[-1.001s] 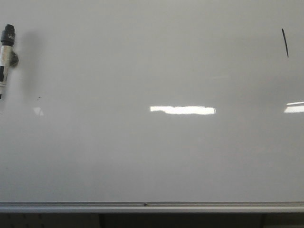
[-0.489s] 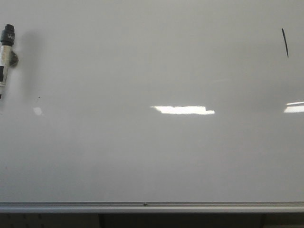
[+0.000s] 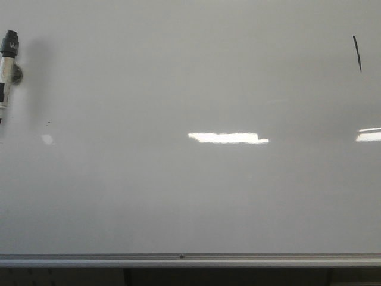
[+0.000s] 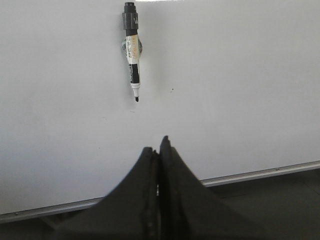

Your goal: Write number 1 on whiteboard

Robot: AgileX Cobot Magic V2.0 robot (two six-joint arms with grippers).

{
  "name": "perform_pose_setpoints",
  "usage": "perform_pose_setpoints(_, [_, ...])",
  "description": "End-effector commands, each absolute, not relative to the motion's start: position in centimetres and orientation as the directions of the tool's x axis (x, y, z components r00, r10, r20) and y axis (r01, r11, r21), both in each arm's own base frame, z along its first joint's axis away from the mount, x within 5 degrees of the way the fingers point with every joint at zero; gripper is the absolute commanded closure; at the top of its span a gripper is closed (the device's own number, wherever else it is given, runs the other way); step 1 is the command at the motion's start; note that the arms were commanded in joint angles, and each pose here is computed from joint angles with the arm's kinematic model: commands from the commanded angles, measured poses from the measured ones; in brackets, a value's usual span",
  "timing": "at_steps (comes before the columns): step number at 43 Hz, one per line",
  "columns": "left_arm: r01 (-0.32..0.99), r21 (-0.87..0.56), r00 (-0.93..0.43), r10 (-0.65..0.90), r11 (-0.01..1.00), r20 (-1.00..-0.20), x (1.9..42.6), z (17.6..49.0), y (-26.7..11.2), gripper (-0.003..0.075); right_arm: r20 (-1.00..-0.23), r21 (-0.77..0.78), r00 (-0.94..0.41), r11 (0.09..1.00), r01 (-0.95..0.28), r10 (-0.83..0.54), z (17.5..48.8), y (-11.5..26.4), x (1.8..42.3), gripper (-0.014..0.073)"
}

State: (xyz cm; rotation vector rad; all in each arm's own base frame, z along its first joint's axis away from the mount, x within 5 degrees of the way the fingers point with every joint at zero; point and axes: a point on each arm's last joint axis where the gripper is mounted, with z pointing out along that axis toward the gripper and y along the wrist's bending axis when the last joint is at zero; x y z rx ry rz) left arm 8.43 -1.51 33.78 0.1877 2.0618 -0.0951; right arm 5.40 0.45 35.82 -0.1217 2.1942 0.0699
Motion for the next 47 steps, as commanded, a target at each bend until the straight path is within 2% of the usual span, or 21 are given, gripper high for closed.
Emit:
perform_pose_setpoints(1, [0.193, 0.01, -0.387, 0.086, 0.981, -0.918, 8.6, 35.1, -1.7, 0.0741, -0.853, -0.015, -0.517, 0.994, -0.109, -0.069, 36.9, 0.4, 5.8, 0.0691])
perform_pose_setpoints(7, [0.194, 0.009, -0.371, 0.082, 0.981, -0.925, 8.3, 34.9, -1.6, 0.0741, -0.853, -0.015, -0.517, 0.994, -0.109, -0.069, 36.9, 0.4, 5.8, 0.0691])
perform_pose_setpoints(10, [0.146, 0.013, -0.341, 0.063, 0.989, -0.938, 8.0, 34.6, -1.1, 0.0741, -0.853, -0.015, -0.517, 0.994, -0.109, -0.069, 36.9, 0.4, 5.8, 0.0691])
perform_pose_setpoints(23, [-0.037, -0.131, -0.107, -0.135, 0.991, -0.985, 5.9, 28.3, 0.2, 0.0741, -0.853, -0.015, -0.517, 0.994, -0.109, -0.069, 36.9, 0.4, 5.8, 0.0691])
perform_pose_setpoints(34, [-0.051, -0.114, 0.105, -0.108, 0.992, -0.989, 5.2, 23.4, 0.3, 0.0741, -0.853, -0.015, -0.517, 0.994, -0.109, -0.069, 36.9, 0.4, 5.8, 0.0691])
perform_pose_setpoints(38, [-0.057, -0.051, 0.108, -0.044, 0.997, -0.993, 5.3, 22.2, 0.3, 0.0741, -0.853, -0.015, -0.517, 0.994, -0.109, -0.069, 36.9, 0.4, 5.8, 0.0691])
perform_pose_setpoints(47, [-0.05, -0.016, 0.121, -0.01, 0.999, -0.993, 5.6, 20.8, 0.3, 0.074, -0.853, -0.015, -0.517, 0.994, -0.109, -0.069, 36.9, 0.4, 5.8, 0.0691])
